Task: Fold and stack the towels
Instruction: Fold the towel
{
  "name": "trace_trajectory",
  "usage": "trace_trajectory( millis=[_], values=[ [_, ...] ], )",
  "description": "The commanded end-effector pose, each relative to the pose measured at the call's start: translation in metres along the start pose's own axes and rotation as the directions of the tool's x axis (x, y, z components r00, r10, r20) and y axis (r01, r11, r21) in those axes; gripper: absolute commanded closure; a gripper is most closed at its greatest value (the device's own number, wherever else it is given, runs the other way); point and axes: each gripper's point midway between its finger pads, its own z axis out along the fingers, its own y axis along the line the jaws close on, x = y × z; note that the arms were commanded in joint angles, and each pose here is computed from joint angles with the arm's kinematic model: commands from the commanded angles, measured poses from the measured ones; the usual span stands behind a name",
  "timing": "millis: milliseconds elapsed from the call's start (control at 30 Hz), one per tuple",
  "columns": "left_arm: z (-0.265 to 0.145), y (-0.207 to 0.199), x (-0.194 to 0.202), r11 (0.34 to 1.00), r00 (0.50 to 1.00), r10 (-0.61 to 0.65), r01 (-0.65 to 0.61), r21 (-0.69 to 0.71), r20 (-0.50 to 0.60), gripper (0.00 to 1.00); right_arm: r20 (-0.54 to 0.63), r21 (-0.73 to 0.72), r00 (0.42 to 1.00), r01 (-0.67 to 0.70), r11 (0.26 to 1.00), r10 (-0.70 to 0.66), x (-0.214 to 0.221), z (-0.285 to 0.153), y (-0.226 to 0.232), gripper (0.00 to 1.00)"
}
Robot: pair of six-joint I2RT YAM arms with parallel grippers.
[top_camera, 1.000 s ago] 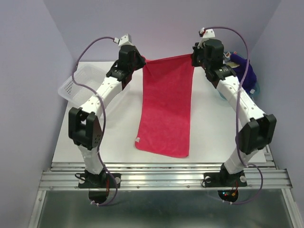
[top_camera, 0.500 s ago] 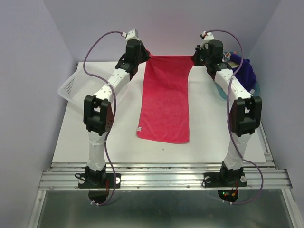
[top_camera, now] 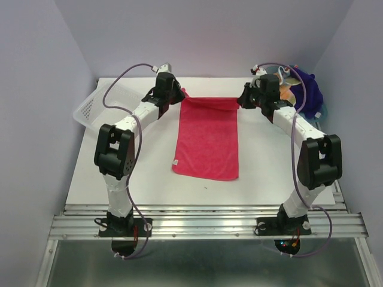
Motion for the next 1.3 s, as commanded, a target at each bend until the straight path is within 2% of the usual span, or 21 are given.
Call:
trace_trajectory(
  millis=[0, 200, 333, 400, 600, 800, 1200, 1267],
  values=[
    [-0.036, 0.001, -0.033, 0.999, 0.994, -0.036, 0.034, 0.022, 0.101, 1.00, 0.044, 0.038, 0.999, -0.028, 0.999, 0.026, -0.003, -0.029, 0.009, 0.99],
    [-0.064, 0.009, -0.004, 0.999, 0.996, -0.040, 0.040, 0.001, 0.082, 1.00, -0.042, 0.094, 0.997, -0.064, 0.994, 0.068, 0.058, -0.044, 0.028, 0.99],
    [-0.089, 0.017, 0.020, 0.999, 0.997, -0.032, 0.033, -0.025, 0.068, 1.00, -0.044, 0.134, 0.997, -0.059, 0.989, 0.065, 0.078, -0.065, 0.032, 0.99],
    [-0.096, 0.031, 0.045, 0.997, 0.998, -0.034, 0.037, -0.061, 0.043, 1.00, -0.032, 0.130, 0.998, -0.053, 0.990, 0.058, 0.081, -0.075, 0.037, 0.99],
    [-0.116, 0.024, 0.080, 0.999, 0.999, -0.037, 0.037, -0.038, 0.006, 1.00, -0.011, 0.072, 0.998, -0.067, 0.995, 0.068, 0.091, -0.109, 0.053, 0.99],
    [-0.143, 0.030, 0.083, 0.997, 0.997, -0.064, 0.066, -0.036, 0.038, 1.00, -0.027, 0.069, 0.996, -0.085, 0.994, 0.087, 0.104, -0.133, 0.053, 0.99],
    [-0.173, 0.039, 0.119, 0.997, 0.997, -0.076, 0.076, -0.027, -0.009, 1.00, -0.053, 0.011, 0.992, -0.115, 0.993, 0.115, 0.132, -0.160, 0.059, 0.99],
    [-0.174, 0.045, 0.128, 0.996, 0.996, -0.083, 0.082, -0.046, -0.026, 1.00, -0.099, -0.035, 0.986, -0.141, 0.989, 0.137, 0.148, -0.163, 0.067, 0.99]
  ],
)
